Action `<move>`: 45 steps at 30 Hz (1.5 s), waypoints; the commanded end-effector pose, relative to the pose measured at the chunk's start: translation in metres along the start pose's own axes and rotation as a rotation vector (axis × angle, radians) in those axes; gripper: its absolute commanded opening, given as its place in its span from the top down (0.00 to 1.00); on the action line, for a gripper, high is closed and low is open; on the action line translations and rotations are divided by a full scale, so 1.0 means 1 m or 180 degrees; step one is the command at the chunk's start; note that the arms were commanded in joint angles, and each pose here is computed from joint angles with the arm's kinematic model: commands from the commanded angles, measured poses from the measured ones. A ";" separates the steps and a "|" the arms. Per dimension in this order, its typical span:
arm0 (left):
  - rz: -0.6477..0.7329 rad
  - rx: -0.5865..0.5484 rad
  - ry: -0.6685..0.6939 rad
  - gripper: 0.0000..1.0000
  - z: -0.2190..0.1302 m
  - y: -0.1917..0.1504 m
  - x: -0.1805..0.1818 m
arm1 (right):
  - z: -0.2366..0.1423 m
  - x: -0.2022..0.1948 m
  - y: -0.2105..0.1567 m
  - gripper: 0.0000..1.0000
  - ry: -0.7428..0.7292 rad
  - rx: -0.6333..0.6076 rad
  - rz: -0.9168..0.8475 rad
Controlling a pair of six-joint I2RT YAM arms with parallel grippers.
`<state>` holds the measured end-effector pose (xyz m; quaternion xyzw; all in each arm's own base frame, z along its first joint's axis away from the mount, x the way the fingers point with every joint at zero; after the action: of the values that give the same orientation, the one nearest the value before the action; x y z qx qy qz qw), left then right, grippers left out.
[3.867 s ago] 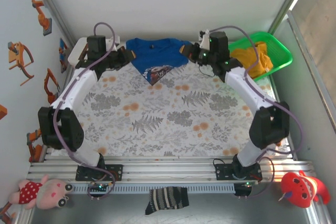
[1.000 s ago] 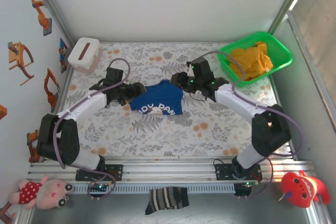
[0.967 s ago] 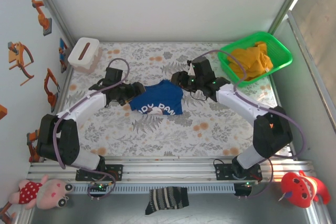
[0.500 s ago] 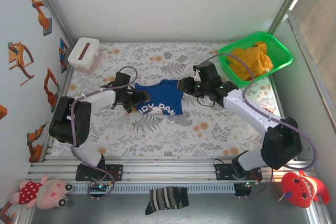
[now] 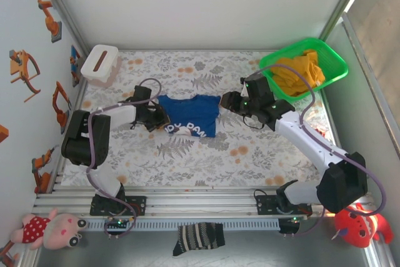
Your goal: Fold the inside-out t-shirt
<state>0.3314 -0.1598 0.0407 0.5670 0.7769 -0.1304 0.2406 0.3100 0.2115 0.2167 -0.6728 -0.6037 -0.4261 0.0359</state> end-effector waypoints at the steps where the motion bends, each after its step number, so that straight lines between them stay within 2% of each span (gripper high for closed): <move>1: 0.0132 -0.0055 0.0618 1.00 -0.029 0.019 0.046 | -0.006 -0.008 0.000 0.59 -0.0094 -0.0041 -0.0032; 9: 0.0066 -0.0229 0.1134 1.00 -0.087 0.083 0.107 | -0.012 -0.016 0.000 0.59 -0.0170 -0.0092 -0.0023; 10: 0.0049 -0.0253 0.1125 0.97 -0.094 0.090 0.113 | -0.014 -0.018 0.000 0.59 -0.0184 -0.0105 -0.0018; 11: 0.0018 -0.0275 0.1113 0.87 -0.100 0.096 0.117 | -0.017 -0.020 0.001 0.59 -0.0201 -0.0119 -0.0026; 12: -0.0015 -0.0309 0.1105 0.67 -0.107 0.100 0.120 | -0.020 -0.023 0.001 0.58 -0.0246 -0.0126 -0.0042; 13: -0.0039 -0.0358 0.1080 0.45 -0.115 0.104 0.121 | -0.024 -0.028 0.002 0.53 -0.0318 -0.0143 -0.0070; 15: -0.0034 -0.0505 0.1025 0.23 -0.133 0.108 0.115 | -0.034 -0.038 0.004 0.43 -0.0513 -0.0188 -0.0137; 17: 0.0003 -0.0709 0.1025 0.05 -0.155 0.108 0.106 | -0.048 -0.054 0.007 0.26 -0.0824 -0.0272 -0.0191; 18: 0.0028 -0.0814 0.0990 0.00 -0.167 0.107 0.099 | -0.057 -0.062 0.010 0.05 -0.0995 -0.0332 -0.0213; 21: 0.0056 -0.1182 0.0897 0.03 -0.202 0.099 0.081 | -0.083 -0.088 0.024 0.01 -0.1508 -0.0563 -0.0294; 25: 0.0136 -0.1628 0.0739 0.03 -0.225 0.085 0.063 | -0.108 -0.124 0.046 0.01 -0.2324 -0.1027 -0.0409; 28: 0.0312 -0.2177 0.0870 0.03 -0.236 0.082 0.062 | -0.108 -0.140 0.061 0.01 -0.2633 -0.1451 -0.0863; 32: 0.0601 -0.2789 0.0944 0.03 -0.231 0.078 0.066 | -0.105 -0.177 0.064 0.01 -0.2992 -0.1666 -0.0891; 34: 0.0747 -0.2971 0.1143 0.03 -0.220 0.078 0.075 | -0.100 -0.199 0.063 0.01 -0.3105 -0.1698 -0.0845; 36: 0.0898 -0.2998 0.1287 0.03 -0.203 0.082 0.082 | -0.095 -0.220 0.062 0.01 -0.3262 -0.1713 -0.0806; 38: 0.0923 -0.3021 0.1413 0.03 -0.187 0.089 0.094 | -0.083 -0.233 0.063 0.01 -0.3261 -0.1728 -0.0889; 42: 0.0982 -0.3128 0.1381 0.03 -0.157 0.103 0.104 | -0.057 -0.249 0.063 0.01 -0.3043 -0.1876 -0.1026; 45: 0.1103 -0.3147 0.1297 0.03 -0.139 0.110 0.107 | -0.044 -0.246 0.069 0.01 -0.2751 -0.2003 -0.1372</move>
<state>0.3518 0.0293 0.0850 0.5394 0.7151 0.3433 0.2826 0.3378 -0.0308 0.0888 -0.6839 -0.5489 -0.1764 -0.4471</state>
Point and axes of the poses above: each hand's point on the last joint's axis, 136 mm out from that joint toward the fingers, its own z axis out along the fingers, its own x axis along the line the jaws close on, y = z × x, the point moved 2 cm from there along -z, back along the fingers, and after that the axes turned 1 degree about -z, right-handed, at the moved point
